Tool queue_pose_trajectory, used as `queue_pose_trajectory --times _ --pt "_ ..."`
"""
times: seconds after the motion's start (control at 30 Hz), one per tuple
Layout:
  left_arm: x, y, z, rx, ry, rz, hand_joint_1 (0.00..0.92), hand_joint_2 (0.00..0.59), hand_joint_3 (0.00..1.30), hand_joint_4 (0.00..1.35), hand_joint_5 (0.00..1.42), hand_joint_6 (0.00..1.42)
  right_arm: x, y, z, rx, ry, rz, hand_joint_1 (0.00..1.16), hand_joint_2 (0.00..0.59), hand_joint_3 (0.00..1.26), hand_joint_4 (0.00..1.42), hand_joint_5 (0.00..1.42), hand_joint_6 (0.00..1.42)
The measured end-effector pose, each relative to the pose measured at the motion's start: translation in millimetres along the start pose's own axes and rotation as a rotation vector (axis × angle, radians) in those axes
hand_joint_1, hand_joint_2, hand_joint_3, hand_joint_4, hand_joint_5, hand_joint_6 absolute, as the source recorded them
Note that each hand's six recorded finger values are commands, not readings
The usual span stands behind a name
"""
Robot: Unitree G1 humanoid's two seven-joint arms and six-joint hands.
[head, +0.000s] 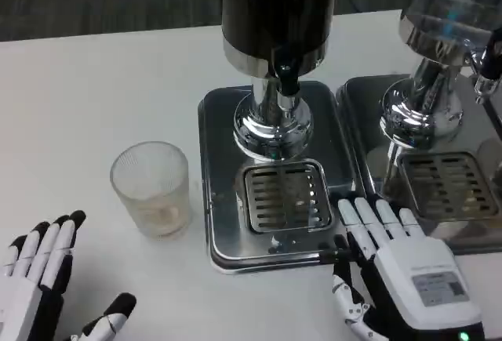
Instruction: Grasp the cup under the faucet to collect the drink, then remove the cup.
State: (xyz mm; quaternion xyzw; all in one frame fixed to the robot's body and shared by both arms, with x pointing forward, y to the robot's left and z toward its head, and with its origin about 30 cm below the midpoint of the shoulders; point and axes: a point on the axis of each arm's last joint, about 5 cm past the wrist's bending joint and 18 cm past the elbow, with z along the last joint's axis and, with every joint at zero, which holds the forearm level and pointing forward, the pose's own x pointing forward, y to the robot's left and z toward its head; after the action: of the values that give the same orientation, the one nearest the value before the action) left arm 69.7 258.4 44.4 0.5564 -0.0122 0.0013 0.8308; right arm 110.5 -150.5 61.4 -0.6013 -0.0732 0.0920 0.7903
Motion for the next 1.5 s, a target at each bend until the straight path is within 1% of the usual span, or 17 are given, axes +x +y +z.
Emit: queue_pose_trajectory --times 0.2,0.37,0.53,0.67,0.93,1.03,1.1,1.2,1.3,1.33,1.4,1.47,1.5 --pt "3.8 0.8 -3.3 0.006 -0.010 0.004 0.000 0.171 0.00 0.00 0.00 0.00 0.9 3.3 2.6 0.012 0.004 -0.005 0.01 0.555 0.00 0.00 0.00 0.00" --pt "5.9 1.1 -4.0 0.004 -0.019 0.006 0.000 0.171 0.00 0.00 0.00 0.00 1.6 3.4 2.6 0.012 0.010 -0.009 0.01 0.555 0.00 0.00 0.00 0.00" --pt "6.0 0.7 -4.6 0.003 -0.017 0.004 0.000 0.171 0.00 0.00 0.00 0.00 3.0 3.4 2.4 0.010 0.008 -0.010 0.01 0.555 0.00 0.00 0.00 0.00" --pt "7.1 0.9 -4.4 0.002 -0.019 0.008 0.000 0.171 0.00 0.00 0.00 0.00 3.5 4.8 1.7 0.008 0.009 -0.003 0.01 0.555 0.00 0.00 0.00 0.00" --pt "8.4 1.3 -4.3 0.001 -0.021 0.013 0.000 0.171 0.00 0.00 0.00 0.00 4.8 5.5 3.3 0.015 0.009 -0.005 0.01 0.555 0.00 0.00 0.00 0.00" --pt "12.0 2.2 -3.7 -0.007 -0.024 0.027 0.000 0.156 0.00 0.00 0.00 0.00 4.9 5.6 3.4 0.015 0.010 -0.005 0.01 0.555 0.00 0.00 0.00 0.00" --pt "14.6 2.9 -3.4 -0.027 -0.018 0.043 0.000 0.125 0.00 0.00 0.00 0.00 5.0 5.6 3.5 0.016 0.010 -0.005 0.01 0.555 0.00 0.00 0.00 0.00" --pt "24.8 3.9 -1.8 -0.052 -0.021 0.080 0.000 0.073 0.00 0.00 0.00 0.00 5.4 5.5 3.8 0.016 0.009 -0.006 0.01 0.555 0.00 0.00 0.00 0.00" --pt "36.6 2.9 0.1 -0.092 -0.014 0.120 0.000 0.067 0.00 0.00 0.00 0.00 5.3 5.7 4.0 0.017 0.016 -0.007 0.01 0.555 0.00 0.00 0.00 0.00" --pt "41.7 1.6 1.1 -0.126 -0.008 0.137 0.000 0.066 0.00 0.00 0.00 0.00 5.2 5.9 4.0 0.017 0.019 -0.007 0.01 0.555 0.00 0.00 0.00 0.00" --pt "55.6 -3.8 3.8 -0.225 0.024 0.162 0.000 0.064 0.00 0.00 0.00 0.00 5.1 6.1 4.3 0.020 0.024 -0.006 0.01 0.555 0.00 0.00 0.00 0.00" --pt "66.6 -8.5 8.2 -0.269 0.015 0.165 0.000 0.063 0.00 0.00 0.00 0.00 5.0 6.3 4.6 0.021 0.028 -0.006 0.01 0.555 0.00 0.00 0.00 0.00" --pt "73.7 -11.0 12.2 -0.295 0.002 0.171 0.000 0.061 0.00 0.00 0.00 0.00 4.9 6.7 5.3 0.022 0.027 -0.004 0.01 0.555 0.00 0.00 0.00 0.00"
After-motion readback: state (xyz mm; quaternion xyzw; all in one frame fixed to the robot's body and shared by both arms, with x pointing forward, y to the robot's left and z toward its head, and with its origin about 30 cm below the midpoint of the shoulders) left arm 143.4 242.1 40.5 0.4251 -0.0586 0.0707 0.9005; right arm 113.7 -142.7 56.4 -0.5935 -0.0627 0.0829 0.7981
